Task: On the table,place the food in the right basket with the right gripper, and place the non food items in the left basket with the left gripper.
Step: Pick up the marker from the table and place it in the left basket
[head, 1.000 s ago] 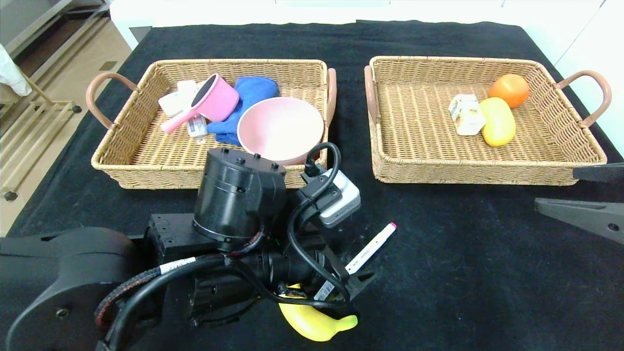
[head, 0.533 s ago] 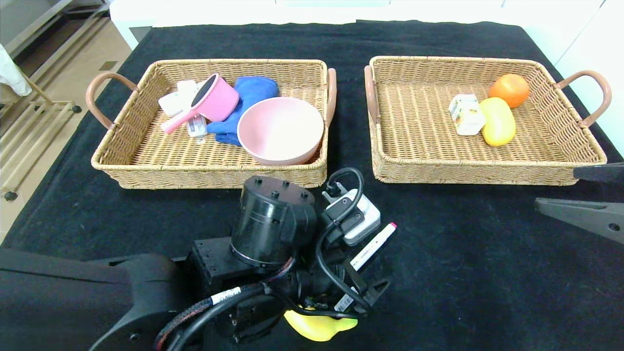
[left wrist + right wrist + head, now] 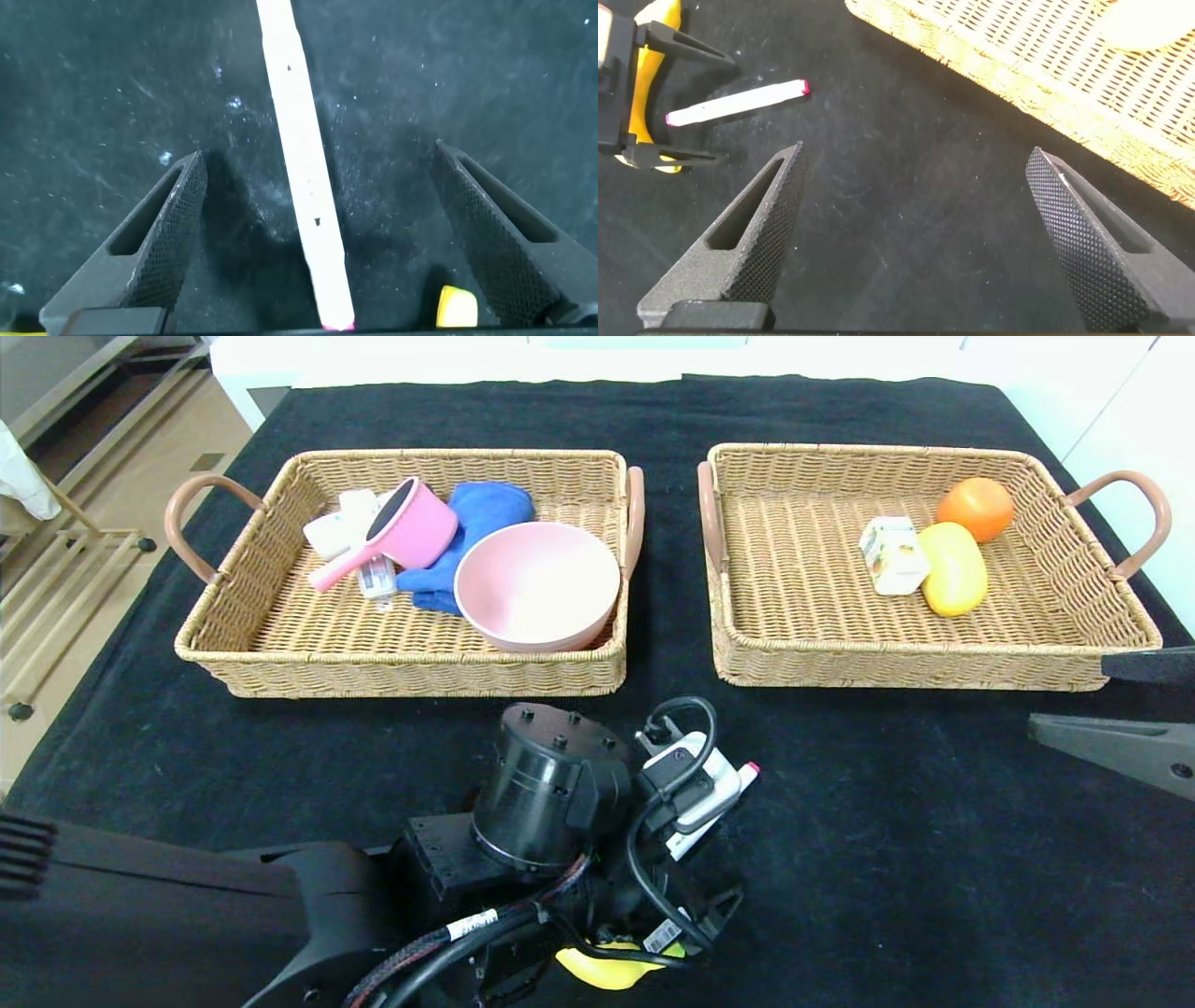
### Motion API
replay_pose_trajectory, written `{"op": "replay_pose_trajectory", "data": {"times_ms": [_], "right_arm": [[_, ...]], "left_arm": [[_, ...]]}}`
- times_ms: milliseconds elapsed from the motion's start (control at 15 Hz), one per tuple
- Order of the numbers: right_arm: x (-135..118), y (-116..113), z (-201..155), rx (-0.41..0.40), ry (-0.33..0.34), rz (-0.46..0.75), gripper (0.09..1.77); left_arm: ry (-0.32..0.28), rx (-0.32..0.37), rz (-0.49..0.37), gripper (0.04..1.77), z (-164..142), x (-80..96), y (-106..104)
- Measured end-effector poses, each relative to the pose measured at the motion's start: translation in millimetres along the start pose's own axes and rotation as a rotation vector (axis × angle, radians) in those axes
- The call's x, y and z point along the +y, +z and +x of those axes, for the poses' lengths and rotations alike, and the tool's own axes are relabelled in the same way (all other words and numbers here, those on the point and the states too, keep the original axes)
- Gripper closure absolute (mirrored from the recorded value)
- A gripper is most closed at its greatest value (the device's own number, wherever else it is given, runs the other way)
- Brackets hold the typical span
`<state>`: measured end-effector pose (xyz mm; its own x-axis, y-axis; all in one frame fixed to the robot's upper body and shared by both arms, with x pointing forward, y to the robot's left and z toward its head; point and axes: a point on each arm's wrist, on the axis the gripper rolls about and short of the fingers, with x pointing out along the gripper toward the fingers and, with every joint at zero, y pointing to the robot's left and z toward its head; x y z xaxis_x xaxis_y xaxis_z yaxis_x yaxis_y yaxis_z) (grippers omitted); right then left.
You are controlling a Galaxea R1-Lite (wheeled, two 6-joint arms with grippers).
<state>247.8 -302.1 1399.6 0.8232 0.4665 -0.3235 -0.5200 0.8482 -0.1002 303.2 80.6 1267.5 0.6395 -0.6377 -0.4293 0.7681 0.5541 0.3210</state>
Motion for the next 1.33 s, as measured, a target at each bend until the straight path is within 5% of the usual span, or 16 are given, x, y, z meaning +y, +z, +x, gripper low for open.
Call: {"op": "replay_pose_trajectory", "data": {"times_ms": [400,600,867,1000,1333], "right_arm": [[0.0,0.0,-0.2,0.0,0.0,0.0,0.15],[0.0,0.1,-0.3,-0.001,0.001,-0.001,0.15],[0.1,0.1,-0.6,-0.002,0.0,0.0,0.15],[0.2,0.2,-1.0,-0.003,0.001,-0.001,0.15],[0.3,0.2,-1.2,-0.003,0.001,-0.001,0.15]], "left_arm": [[0.018,0.017,0.005,0.09,3.5,-2.9,-2.3],[0.026,0.021,0.005,0.58,4.7,-3.0,-2.8],[0.034,0.028,0.005,1.01,5.3,-3.0,-3.4],[0.033,0.028,0.005,1.59,5.3,-3.1,-3.5],[0.033,0.029,0.005,1.57,5.3,-3.2,-3.7]]}}
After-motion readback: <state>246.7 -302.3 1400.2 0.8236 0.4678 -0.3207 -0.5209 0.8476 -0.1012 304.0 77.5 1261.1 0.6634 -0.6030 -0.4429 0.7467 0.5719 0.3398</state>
